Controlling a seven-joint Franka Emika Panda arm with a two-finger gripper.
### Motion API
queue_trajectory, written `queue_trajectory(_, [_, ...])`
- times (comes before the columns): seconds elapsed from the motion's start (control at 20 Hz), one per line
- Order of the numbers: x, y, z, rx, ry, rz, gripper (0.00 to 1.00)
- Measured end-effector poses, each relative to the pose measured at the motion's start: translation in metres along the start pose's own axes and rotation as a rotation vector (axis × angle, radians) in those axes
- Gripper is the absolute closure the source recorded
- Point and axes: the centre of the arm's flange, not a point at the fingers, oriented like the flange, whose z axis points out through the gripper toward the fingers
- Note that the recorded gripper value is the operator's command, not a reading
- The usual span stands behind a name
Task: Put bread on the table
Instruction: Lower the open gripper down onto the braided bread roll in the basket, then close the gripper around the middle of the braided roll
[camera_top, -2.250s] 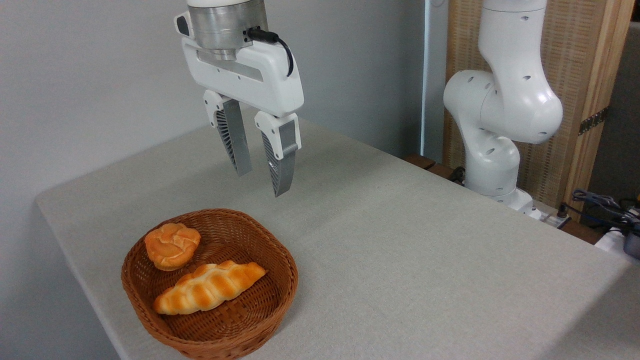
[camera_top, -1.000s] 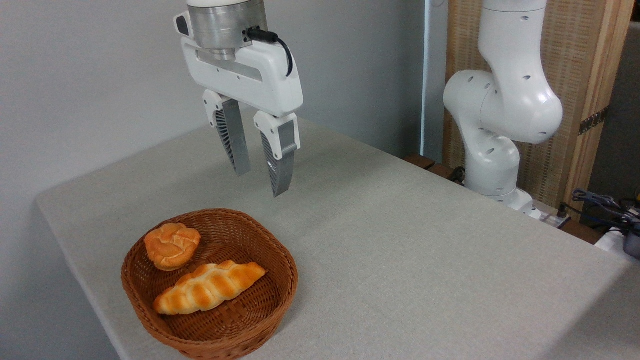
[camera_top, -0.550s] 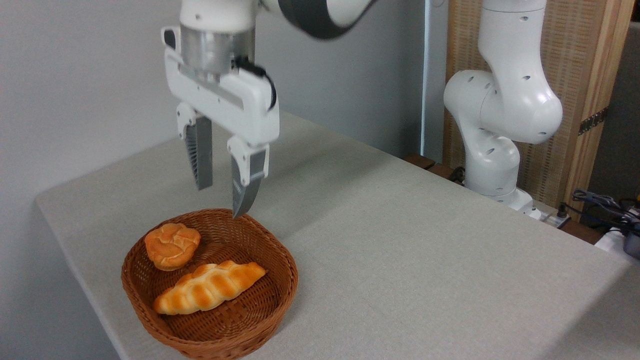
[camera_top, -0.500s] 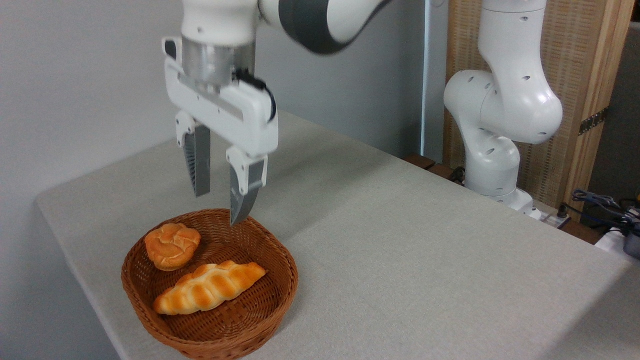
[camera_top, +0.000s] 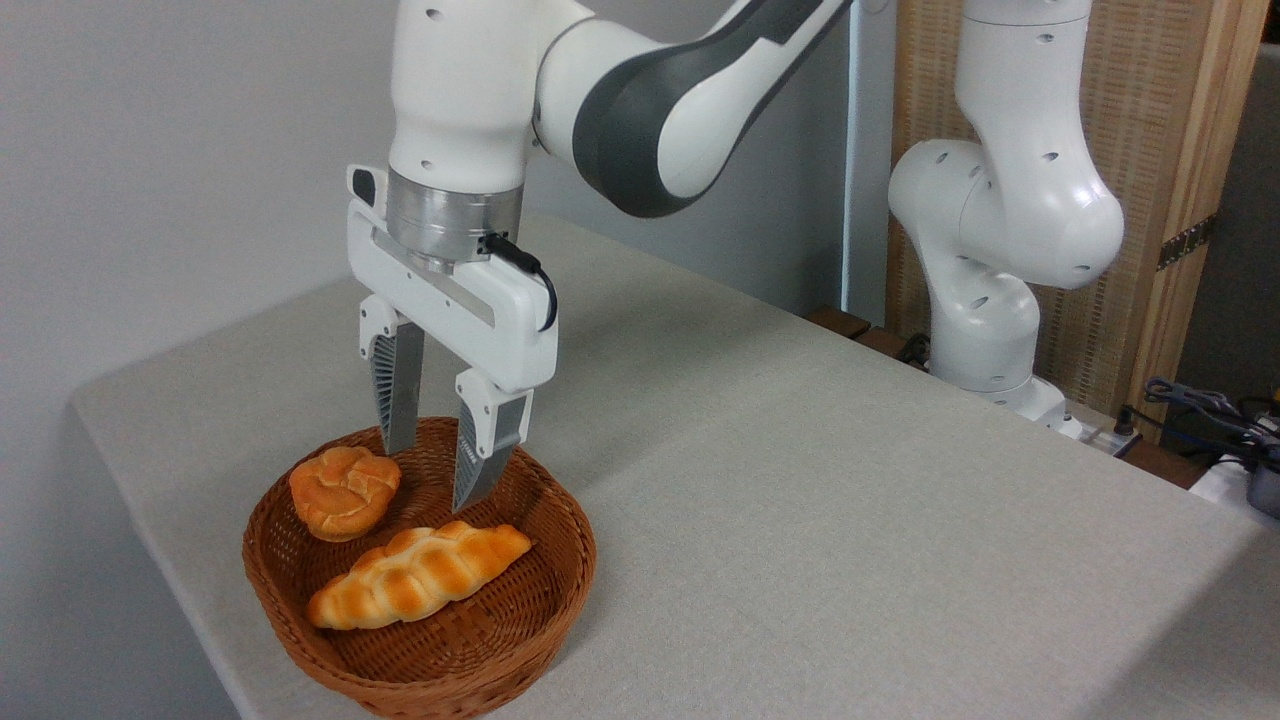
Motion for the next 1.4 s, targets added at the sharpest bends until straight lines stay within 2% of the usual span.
queue_trajectory(0.15, [-0.002,-0.002,0.010,0.024,0.011,0.006,0.00])
queue_trajectory(0.3, [-0.004,-0.002,0.035,0.056,-0.042,0.068,0.00])
queue_trajectory(0.5, [-0.004,0.006,0.070,0.048,-0.102,0.125,0.00])
queue_trajectory(0.65, [-0.004,0.010,0.091,0.036,-0.133,0.205,0.00])
queue_trajectory(0.95, [-0.004,0.010,0.101,0.032,-0.137,0.254,0.01])
queue_trajectory(1.0, [-0.003,0.010,0.101,0.034,-0.135,0.255,0.14])
queue_trajectory(1.05, [-0.003,0.009,0.102,0.036,-0.133,0.256,0.20])
queue_trajectory(1.1, [-0.003,0.009,0.103,0.037,-0.132,0.255,0.36])
queue_trajectory(1.15, [-0.004,0.006,0.104,0.041,-0.129,0.251,0.42])
queue_trajectory(1.2, [-0.005,0.005,0.103,0.042,-0.128,0.249,0.54])
queue_trajectory(1.25, [-0.006,0.003,0.103,0.045,-0.126,0.246,0.62])
queue_trajectory(1.4, [-0.006,0.002,0.103,0.046,-0.125,0.244,0.65])
